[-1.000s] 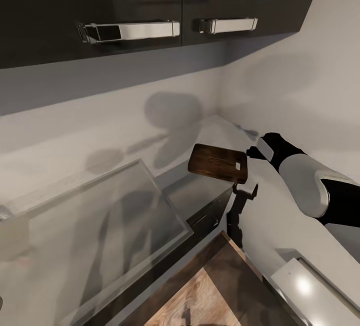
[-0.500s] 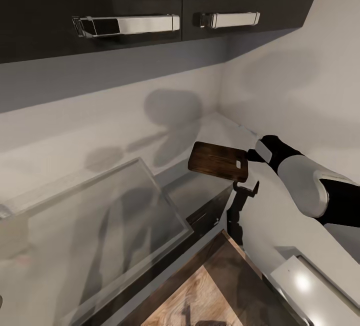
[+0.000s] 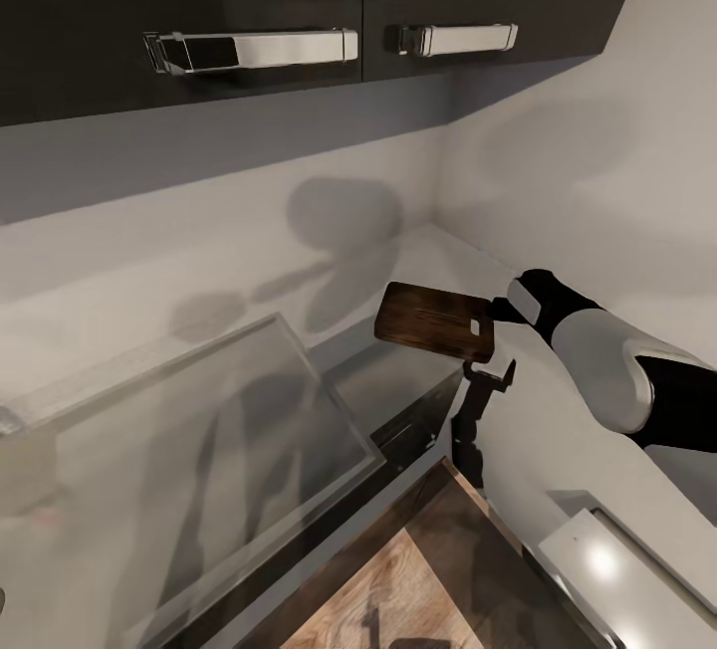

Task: In the kitchen, take the Vidalia onion out of the sink, dice it on the chopping board with the paring knife, put the diced onion into the bowl on the countertop, then place both the paring knife and the chopping board into the sink.

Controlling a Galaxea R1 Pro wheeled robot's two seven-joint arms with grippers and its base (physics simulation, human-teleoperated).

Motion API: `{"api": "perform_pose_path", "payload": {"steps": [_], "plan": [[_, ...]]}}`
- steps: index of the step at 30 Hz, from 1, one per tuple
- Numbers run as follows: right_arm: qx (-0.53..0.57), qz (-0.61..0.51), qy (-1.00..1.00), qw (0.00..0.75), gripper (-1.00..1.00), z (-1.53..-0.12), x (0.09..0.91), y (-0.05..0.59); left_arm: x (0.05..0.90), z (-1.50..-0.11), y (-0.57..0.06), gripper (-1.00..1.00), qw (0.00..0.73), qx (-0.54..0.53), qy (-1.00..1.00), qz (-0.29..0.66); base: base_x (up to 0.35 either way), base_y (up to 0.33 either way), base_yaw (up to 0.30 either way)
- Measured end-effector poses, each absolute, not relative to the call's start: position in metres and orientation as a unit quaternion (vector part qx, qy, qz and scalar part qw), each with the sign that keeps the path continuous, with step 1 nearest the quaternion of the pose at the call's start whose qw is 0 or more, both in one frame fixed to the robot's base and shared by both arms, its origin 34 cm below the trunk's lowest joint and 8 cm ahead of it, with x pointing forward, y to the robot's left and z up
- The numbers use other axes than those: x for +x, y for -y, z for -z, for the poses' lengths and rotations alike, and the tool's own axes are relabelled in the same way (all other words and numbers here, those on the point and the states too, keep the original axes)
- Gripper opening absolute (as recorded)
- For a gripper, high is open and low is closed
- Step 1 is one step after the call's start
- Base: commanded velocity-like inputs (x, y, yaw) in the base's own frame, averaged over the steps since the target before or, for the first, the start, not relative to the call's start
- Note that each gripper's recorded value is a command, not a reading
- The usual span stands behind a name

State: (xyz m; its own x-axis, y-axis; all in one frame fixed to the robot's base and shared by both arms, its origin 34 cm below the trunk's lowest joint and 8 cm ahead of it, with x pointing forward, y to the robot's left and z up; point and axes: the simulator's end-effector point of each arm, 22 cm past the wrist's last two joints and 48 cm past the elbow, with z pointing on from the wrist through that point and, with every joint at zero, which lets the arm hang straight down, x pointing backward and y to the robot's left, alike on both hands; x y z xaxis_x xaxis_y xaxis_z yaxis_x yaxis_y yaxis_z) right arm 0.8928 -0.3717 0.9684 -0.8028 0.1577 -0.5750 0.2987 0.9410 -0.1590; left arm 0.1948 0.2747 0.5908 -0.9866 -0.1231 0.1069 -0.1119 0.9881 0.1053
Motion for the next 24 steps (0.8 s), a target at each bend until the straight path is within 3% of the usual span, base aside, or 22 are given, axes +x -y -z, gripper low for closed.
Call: {"api": "perform_pose_path", "payload": {"steps": [24], "plan": [[0.118,0.12,-0.945,0.282,1.0,-0.954,0.893,0.366,0.187,-0.589,-0.275,1.0,0.066,0.059,0.995,0.05,0.0,0.0,0.0]]}}
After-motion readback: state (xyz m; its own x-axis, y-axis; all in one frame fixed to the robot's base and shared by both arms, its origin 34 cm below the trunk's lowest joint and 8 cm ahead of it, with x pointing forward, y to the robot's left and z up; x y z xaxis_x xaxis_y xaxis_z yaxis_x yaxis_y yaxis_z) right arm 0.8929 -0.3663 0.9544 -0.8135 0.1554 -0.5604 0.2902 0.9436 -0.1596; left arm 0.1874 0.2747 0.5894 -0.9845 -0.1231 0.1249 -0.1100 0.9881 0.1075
